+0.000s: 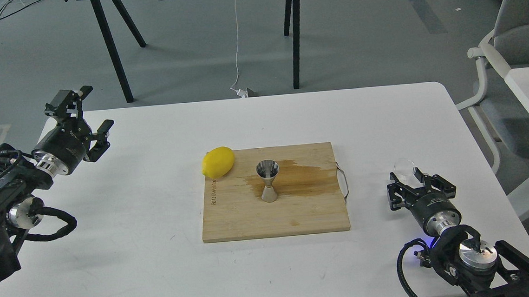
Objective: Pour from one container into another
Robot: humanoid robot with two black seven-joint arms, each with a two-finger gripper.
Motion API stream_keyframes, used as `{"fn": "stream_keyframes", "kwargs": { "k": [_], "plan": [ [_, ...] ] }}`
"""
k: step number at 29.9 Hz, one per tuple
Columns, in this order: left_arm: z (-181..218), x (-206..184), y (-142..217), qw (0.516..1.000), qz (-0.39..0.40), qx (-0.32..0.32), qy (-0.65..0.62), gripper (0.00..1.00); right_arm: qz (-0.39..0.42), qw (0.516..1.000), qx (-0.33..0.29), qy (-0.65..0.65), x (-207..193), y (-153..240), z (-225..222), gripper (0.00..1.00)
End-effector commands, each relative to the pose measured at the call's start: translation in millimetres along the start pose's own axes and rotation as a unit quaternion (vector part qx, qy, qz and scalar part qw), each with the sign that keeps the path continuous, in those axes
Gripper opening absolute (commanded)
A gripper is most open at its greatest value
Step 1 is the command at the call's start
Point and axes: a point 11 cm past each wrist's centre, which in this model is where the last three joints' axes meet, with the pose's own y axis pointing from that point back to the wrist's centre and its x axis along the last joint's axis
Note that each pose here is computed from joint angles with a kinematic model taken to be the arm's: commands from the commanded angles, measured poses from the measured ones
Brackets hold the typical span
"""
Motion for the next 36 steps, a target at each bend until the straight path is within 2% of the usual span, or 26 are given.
{"fn": "stream_keyframes", "kwargs": {
  "k": [1,6,9,30,36],
  "plan": [
    [0,1,0,1.0,0.0,0.0,-0.001,1.0,-0.001,1.0,-0.002,0.001,0,0,1,0.67],
    [0,1,0,1.0,0.0,0.0,-0.001,1.0,0.006,1.0,-0.006,0.001,7,6,3,0.81],
    [0,1,0,1.0,0.0,0.0,-0.001,1.0,0.004,1.0,-0.008,-0.001,7,9,4,0.84],
    [-1,4,2,1.0,0.008,0.002,0.0,1.0,-0.015,0.999,-0.038,0.007,-20,56,1,0.85],
    [-3,6,4,1.0,0.013,0.0,0.007,1.0,-0.054,0.998,-0.026,0.03,-52,67,-24,0.85]
  ]
}}
